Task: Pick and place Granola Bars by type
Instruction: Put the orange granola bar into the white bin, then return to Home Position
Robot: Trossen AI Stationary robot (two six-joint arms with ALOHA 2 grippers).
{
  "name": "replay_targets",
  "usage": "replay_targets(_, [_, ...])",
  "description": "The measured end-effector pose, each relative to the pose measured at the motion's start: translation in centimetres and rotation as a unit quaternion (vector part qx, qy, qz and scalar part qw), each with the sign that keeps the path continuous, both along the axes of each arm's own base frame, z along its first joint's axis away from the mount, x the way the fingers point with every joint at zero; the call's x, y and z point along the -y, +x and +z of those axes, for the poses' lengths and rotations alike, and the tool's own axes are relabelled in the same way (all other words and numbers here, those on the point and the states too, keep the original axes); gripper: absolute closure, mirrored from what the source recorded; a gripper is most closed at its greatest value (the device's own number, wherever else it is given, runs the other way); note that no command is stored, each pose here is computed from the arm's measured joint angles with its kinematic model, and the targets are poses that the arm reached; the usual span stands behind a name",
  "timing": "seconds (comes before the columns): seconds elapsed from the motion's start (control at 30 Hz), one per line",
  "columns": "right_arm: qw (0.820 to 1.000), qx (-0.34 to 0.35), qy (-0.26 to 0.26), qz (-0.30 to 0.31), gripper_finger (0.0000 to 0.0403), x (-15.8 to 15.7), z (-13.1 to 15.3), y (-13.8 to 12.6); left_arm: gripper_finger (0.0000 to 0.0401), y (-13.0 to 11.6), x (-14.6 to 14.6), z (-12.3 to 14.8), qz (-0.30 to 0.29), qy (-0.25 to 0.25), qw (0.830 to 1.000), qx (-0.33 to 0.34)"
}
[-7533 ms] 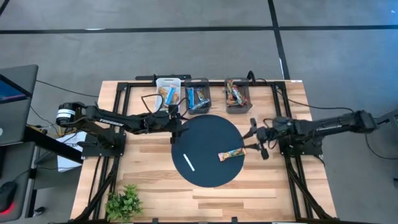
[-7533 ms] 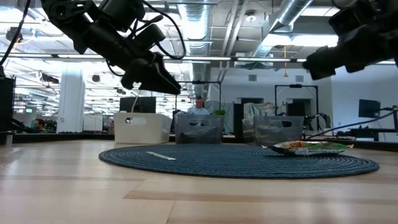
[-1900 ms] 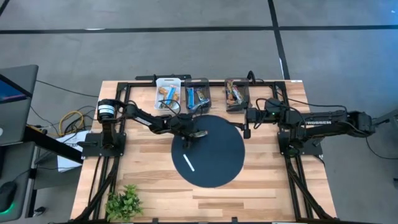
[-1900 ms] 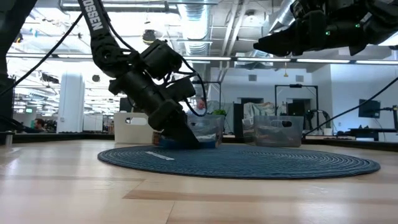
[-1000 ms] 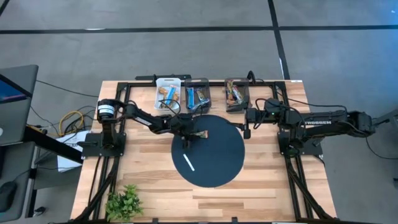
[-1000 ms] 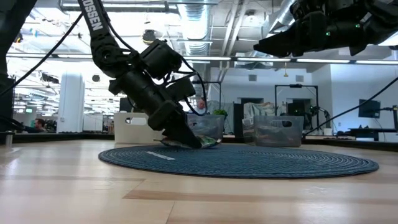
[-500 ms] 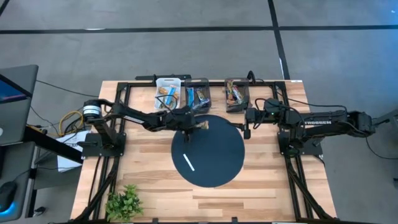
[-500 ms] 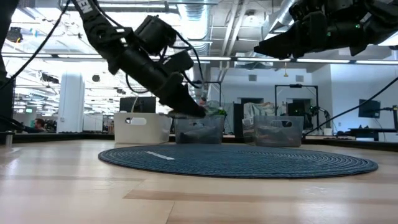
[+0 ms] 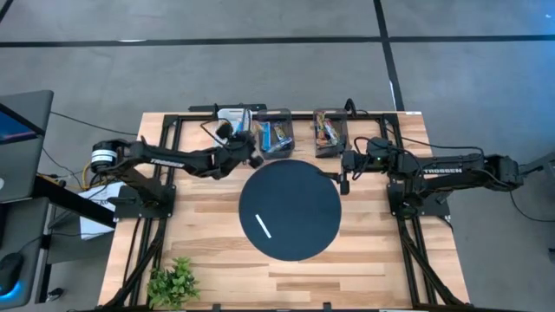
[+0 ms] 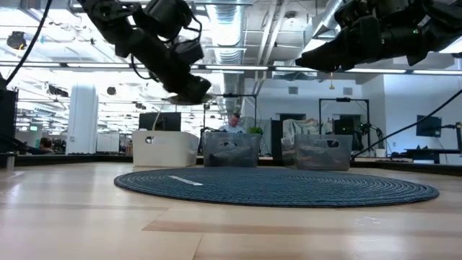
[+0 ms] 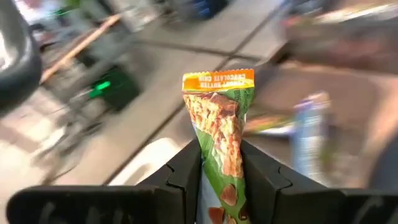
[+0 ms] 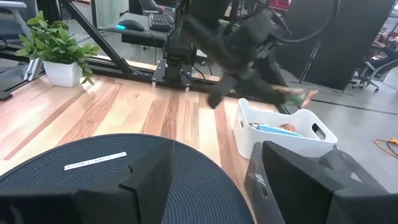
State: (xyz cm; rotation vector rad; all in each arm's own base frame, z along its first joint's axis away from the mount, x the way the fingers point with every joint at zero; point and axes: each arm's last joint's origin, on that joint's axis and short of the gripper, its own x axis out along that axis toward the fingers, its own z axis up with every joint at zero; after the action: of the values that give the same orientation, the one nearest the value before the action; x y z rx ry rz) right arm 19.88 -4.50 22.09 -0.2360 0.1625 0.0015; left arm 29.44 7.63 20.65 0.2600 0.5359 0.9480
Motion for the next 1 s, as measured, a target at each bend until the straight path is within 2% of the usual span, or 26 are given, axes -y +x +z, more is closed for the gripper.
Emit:
replay_targets(0.1, [1.0, 0.0, 0.0, 0.0, 0.0163, 0.0, 0.0, 0.0, 0.0315, -0.7, -1.2, -0.4, 0.063, 0.002, 0.998, -0.01])
replay_targets(0.37, [1.0, 0.012, -0.005, -0.001, 0.0163, 0.1, 0.2, 0.0, 0.0315, -2.9, -4.5, -1.5, 0.153, -0.041, 0.987, -0.022])
replay_targets(0.67, [1.0, 0.013, -0.009, 0.0, 0.0163, 0.1, 0.3, 0.0, 0.0304, -4.5, -7.1, -2.4, 0.171, -0.079, 0.982, -0.006])
replay_targets(1.0, [1.0, 0.011, -0.008, 0.0, 0.0163, 0.1, 0.2, 0.0, 0.0239, -4.7, -7.6, -2.4, 0.173, -0.073, 0.982, -0.007])
